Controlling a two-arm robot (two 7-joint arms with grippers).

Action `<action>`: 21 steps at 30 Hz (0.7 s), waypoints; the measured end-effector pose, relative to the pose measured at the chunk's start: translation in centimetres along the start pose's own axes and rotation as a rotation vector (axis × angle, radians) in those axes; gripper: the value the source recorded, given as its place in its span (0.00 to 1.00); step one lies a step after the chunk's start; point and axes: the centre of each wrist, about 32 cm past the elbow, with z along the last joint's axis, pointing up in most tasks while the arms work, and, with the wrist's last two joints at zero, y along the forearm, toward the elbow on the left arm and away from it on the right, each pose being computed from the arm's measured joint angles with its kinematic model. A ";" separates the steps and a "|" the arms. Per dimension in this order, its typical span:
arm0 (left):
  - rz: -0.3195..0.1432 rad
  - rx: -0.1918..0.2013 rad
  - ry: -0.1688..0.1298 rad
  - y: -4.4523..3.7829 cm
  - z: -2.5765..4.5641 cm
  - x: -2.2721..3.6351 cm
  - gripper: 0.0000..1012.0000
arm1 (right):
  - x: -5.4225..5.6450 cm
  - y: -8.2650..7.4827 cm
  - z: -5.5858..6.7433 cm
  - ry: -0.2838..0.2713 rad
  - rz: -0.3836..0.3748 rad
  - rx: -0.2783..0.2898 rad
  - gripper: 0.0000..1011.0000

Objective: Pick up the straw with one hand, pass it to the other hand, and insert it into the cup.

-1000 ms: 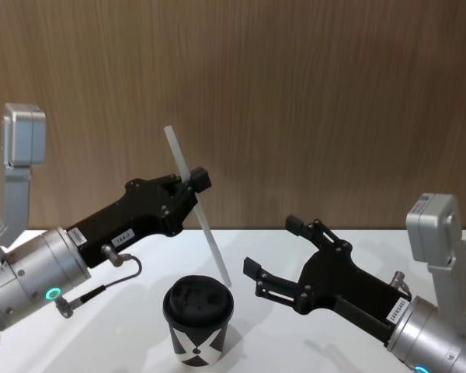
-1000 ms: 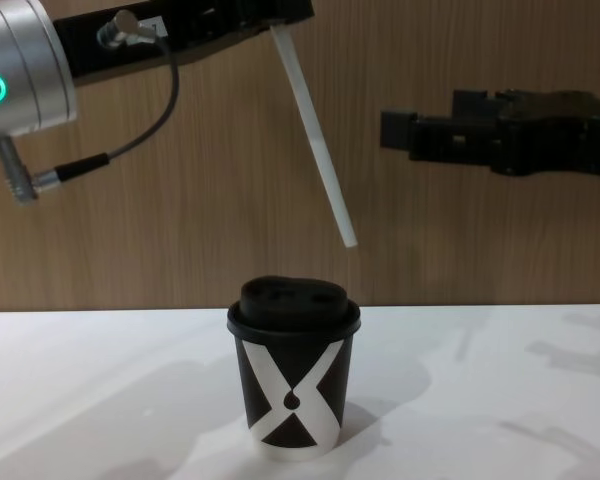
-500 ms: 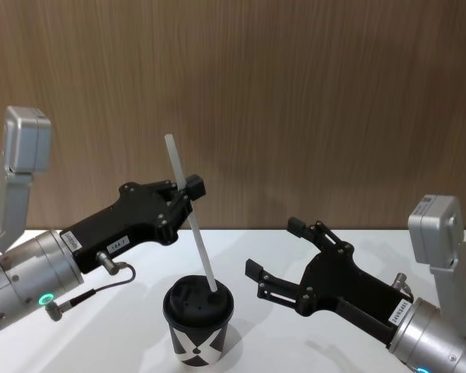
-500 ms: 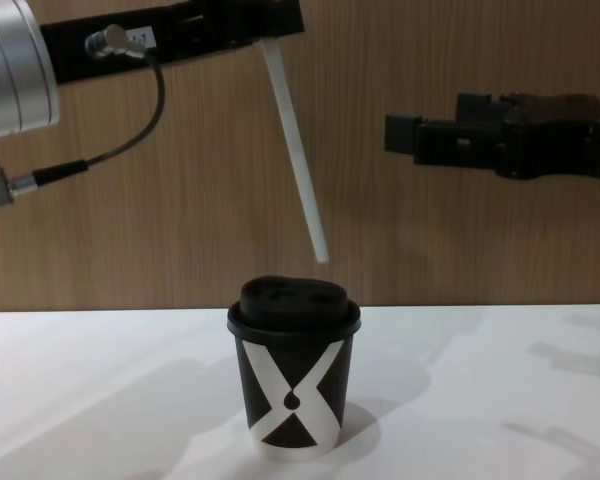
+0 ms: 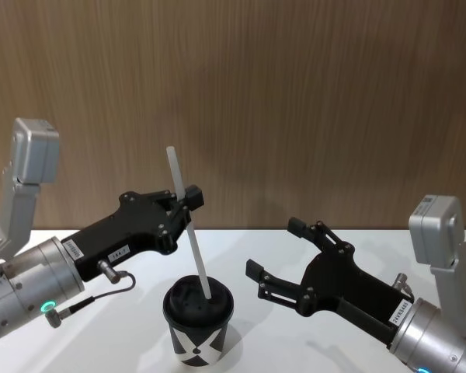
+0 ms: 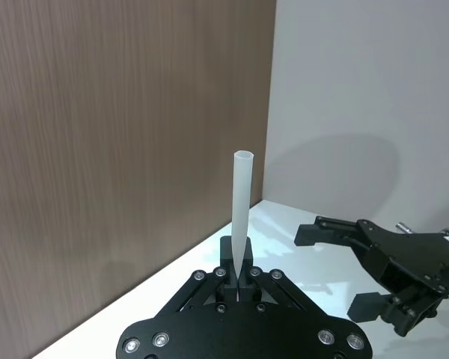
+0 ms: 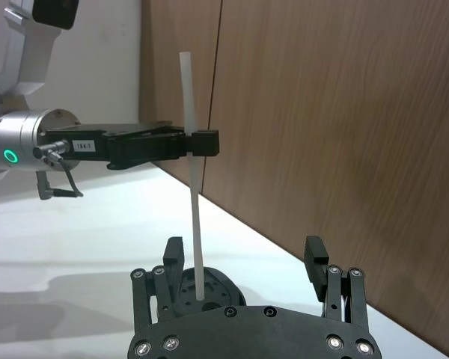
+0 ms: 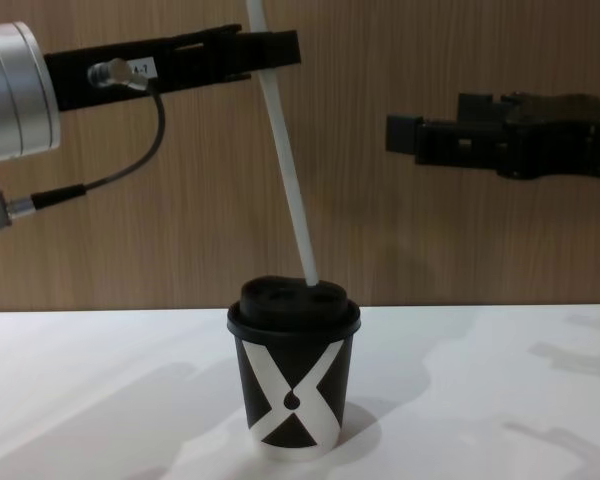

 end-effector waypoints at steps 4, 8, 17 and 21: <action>0.008 0.004 -0.005 -0.02 -0.24 0.03 0.01 | 0.0 0.0 0.0 0.000 0.000 -0.001 0.99; 0.014 0.003 -0.010 -0.06 -0.46 0.07 0.01 | 0.0 0.0 0.0 0.000 0.000 -0.001 0.99; 0.023 -0.003 -0.013 -0.25 -0.90 0.28 0.01 | 0.0 0.0 0.0 0.000 0.000 -0.001 0.99; 0.021 -0.007 -0.012 -0.44 -1.02 0.37 0.01 | 0.0 0.0 0.0 0.000 0.000 -0.001 0.99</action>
